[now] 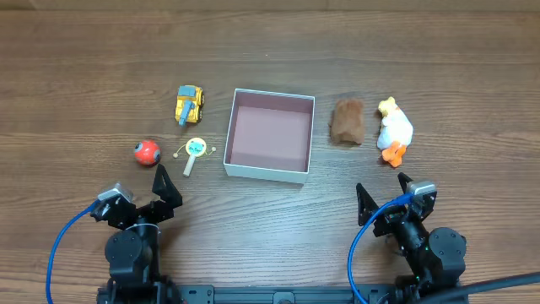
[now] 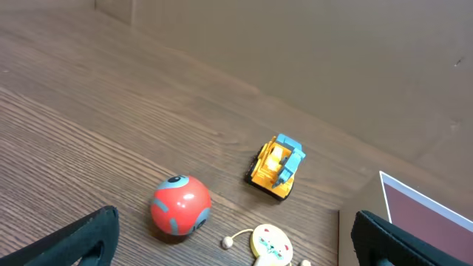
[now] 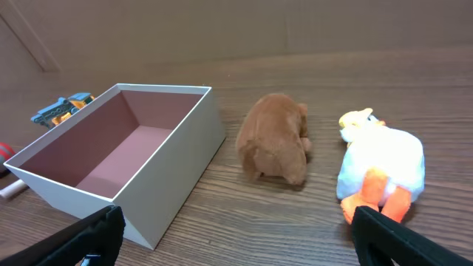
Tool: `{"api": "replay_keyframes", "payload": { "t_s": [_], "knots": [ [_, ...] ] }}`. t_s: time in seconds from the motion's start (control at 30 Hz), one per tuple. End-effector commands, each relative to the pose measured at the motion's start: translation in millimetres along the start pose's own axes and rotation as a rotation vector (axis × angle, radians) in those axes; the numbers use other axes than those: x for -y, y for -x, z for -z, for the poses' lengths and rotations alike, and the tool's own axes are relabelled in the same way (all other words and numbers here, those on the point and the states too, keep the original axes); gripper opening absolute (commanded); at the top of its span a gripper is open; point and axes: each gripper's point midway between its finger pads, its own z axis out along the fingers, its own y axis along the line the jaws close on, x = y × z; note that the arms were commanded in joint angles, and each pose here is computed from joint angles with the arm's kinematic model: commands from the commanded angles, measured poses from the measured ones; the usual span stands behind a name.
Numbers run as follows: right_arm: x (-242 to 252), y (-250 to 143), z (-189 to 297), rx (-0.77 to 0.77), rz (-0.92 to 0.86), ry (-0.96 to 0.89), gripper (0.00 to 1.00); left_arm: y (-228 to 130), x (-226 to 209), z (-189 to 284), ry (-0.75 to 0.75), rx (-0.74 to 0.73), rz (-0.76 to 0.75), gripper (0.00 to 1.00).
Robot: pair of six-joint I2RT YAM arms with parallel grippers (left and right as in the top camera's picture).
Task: Pack container
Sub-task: 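Move both arms forward from rest toward the toys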
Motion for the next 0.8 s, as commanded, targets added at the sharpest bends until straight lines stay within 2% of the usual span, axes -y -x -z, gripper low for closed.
{"api": "replay_keyframes", "payload": {
  "t_s": [0.0, 0.4, 0.5, 0.57, 0.63, 0.77],
  "knots": [
    [-0.5, 0.0, 0.2, 0.007, 0.010, 0.002, 1.00, -2.0, -0.7, -0.6, -0.003, -0.001, 0.015, 1.00],
    [-0.5, 0.1, 0.2, 0.007, 0.009, 0.002, 1.00, -2.9, 1.1, -0.6, -0.014, -0.006, 0.015, 1.00],
    [-3.2, -0.4, 0.2, 0.003, -0.102, 0.018, 1.00, -3.7, 1.7, -0.6, -0.017, -0.010, 0.010, 1.00],
    [-3.6, 1.4, 0.6, 0.008, -0.105, 0.019, 1.00, -7.8, 10.0, 0.0, -0.065, -0.035, -0.002, 1.00],
    [-5.6, 10.9, 4.0, 0.027, -0.100, 0.022, 1.00, -9.6, 19.2, 2.4, -0.114, -0.059, -0.035, 1.00],
    [-11.8, 40.0, 15.2, -0.005, -0.105, 0.015, 1.00, 2.8, 23.6, 10.1, -0.078, -0.143, -0.045, 1.00]
  ]
}}
